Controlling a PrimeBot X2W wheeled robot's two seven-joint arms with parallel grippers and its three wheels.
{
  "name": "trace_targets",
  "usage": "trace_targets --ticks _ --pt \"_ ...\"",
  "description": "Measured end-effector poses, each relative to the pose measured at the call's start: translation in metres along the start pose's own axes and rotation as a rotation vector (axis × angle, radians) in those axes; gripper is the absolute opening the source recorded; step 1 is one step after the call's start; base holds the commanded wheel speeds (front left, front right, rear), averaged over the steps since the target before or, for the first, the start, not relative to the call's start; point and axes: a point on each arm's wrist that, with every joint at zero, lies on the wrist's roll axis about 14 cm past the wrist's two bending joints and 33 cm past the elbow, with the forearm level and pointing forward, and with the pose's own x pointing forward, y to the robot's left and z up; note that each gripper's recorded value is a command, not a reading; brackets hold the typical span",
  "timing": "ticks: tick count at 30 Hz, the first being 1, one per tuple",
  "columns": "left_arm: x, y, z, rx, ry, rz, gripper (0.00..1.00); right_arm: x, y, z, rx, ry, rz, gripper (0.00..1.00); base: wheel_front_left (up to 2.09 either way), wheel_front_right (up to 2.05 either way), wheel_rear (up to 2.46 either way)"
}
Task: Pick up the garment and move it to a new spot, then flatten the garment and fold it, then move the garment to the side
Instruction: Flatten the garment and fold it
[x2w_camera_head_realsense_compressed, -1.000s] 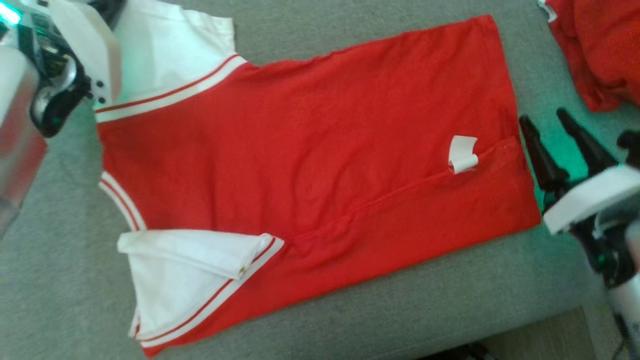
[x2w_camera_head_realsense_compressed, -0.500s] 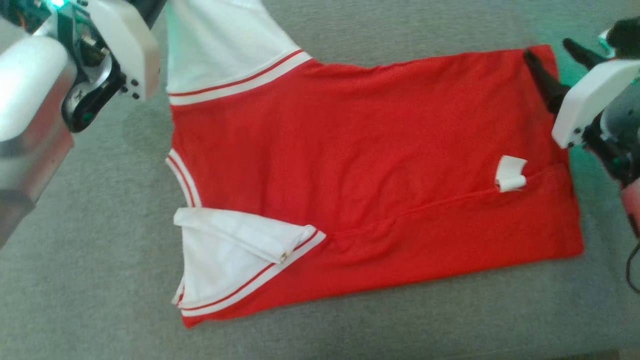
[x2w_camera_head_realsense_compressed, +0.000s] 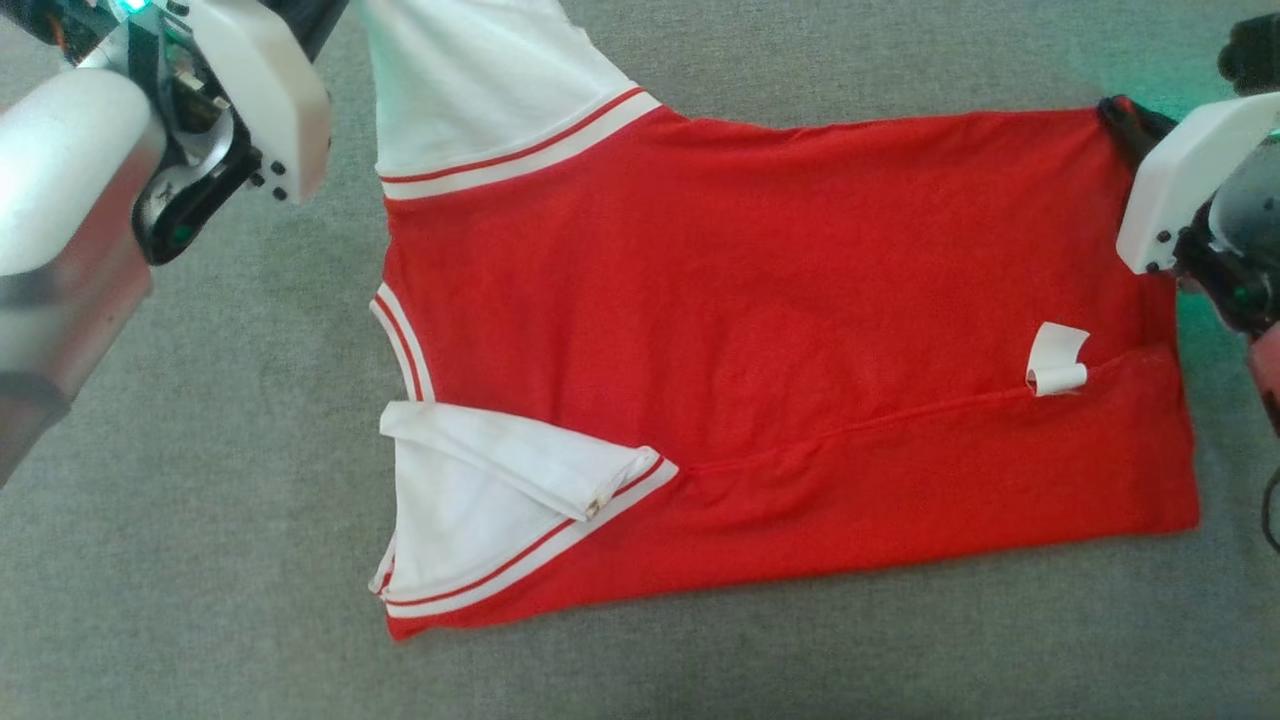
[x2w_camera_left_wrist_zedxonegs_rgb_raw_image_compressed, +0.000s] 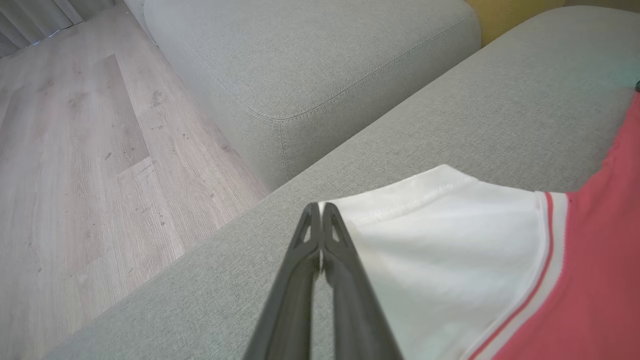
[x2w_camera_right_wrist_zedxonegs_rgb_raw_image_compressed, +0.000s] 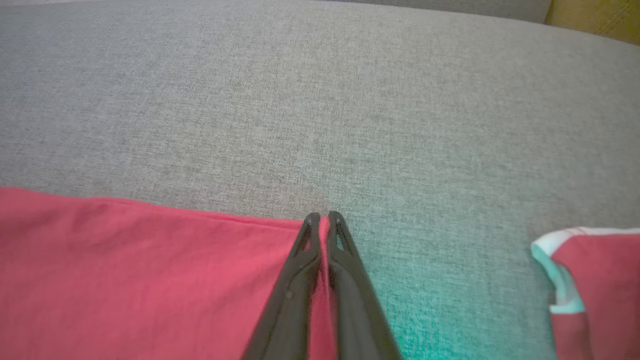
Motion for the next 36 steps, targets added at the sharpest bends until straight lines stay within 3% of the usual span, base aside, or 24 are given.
trace_targets --ticks 6,12,18,26,36 --pt "0.0 0.004 0.005 0.007 -0.042 0.01 0.0 -0.001 0.0 0.007 -0.004 -0.049 0.005 0.0 0.0 0.0 0.0" --pt "-0.01 0.025 0.049 0.092 -0.237 0.076 0.0 -0.011 -0.009 0.057 0.035 -0.235 -0.002 0.0 0.0 0.0 0.0" --pt "-0.022 0.021 0.061 0.069 -0.288 0.088 0.0 -0.026 -0.013 0.077 0.072 -0.313 0.004 0.0 0.0 0.0 0.0" --pt "-0.049 -0.017 0.024 0.012 -0.291 0.013 0.0 -0.044 -0.011 0.045 0.166 -0.352 0.027 0.0 0.0 0.0 0.0" --pt "-0.094 -0.057 -0.02 -0.056 -0.292 0.042 0.0 -0.068 0.001 0.014 0.188 -0.384 0.051 0.0 0.0 0.0 0.0"
